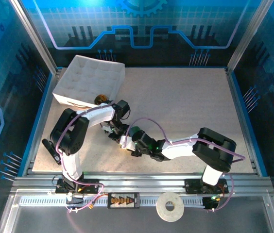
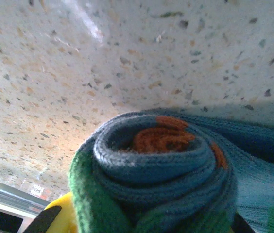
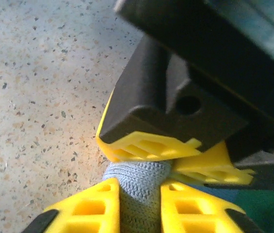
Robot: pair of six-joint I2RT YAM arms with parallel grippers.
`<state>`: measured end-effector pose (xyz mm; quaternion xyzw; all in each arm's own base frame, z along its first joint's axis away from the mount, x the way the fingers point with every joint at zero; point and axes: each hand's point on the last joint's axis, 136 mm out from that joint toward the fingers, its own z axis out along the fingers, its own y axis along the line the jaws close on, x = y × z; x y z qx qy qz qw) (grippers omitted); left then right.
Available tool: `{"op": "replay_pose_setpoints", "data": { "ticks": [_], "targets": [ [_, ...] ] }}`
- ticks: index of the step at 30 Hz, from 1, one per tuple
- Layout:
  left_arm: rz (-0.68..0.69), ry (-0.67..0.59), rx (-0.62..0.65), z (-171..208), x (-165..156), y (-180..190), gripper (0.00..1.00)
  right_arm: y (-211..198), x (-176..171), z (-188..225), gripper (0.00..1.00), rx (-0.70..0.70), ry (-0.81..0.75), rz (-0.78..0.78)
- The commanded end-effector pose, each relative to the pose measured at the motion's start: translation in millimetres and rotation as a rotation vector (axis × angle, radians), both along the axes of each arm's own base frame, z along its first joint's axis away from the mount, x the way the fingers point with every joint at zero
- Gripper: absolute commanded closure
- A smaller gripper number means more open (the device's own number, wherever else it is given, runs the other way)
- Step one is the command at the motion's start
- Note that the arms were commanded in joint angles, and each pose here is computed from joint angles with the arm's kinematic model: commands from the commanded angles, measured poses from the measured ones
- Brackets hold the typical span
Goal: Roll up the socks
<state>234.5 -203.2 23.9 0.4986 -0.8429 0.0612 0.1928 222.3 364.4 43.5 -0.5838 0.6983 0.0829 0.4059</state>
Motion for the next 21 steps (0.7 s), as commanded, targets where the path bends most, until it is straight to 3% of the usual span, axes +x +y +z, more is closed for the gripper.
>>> {"op": "replay_pose_setpoints", "data": {
  "ticks": [1,4,9,13,17,21],
  "targets": [
    [-0.022,0.039,0.117,-11,-20,23,0.97,-36,-10,-42,0.94,-0.145,0.089,-0.067],
    [-0.003,-0.030,0.092,6,-14,21,0.76,-50,-19,-55,1.00,-0.148,0.170,-0.098],
    [0.030,-0.213,0.045,37,7,22,0.30,-67,-28,-71,1.00,-0.092,0.356,-0.157],
    [0.039,-0.358,0.024,58,24,28,0.13,-76,-29,-82,1.00,-0.069,0.477,-0.204],
    [0.026,-0.451,-0.009,66,33,31,0.11,-80,-23,-85,1.00,-0.018,0.574,-0.257],
    [-0.021,-0.531,-0.064,67,33,25,0.25,-84,-16,-90,1.00,0.044,0.713,-0.331]
  ]
}}
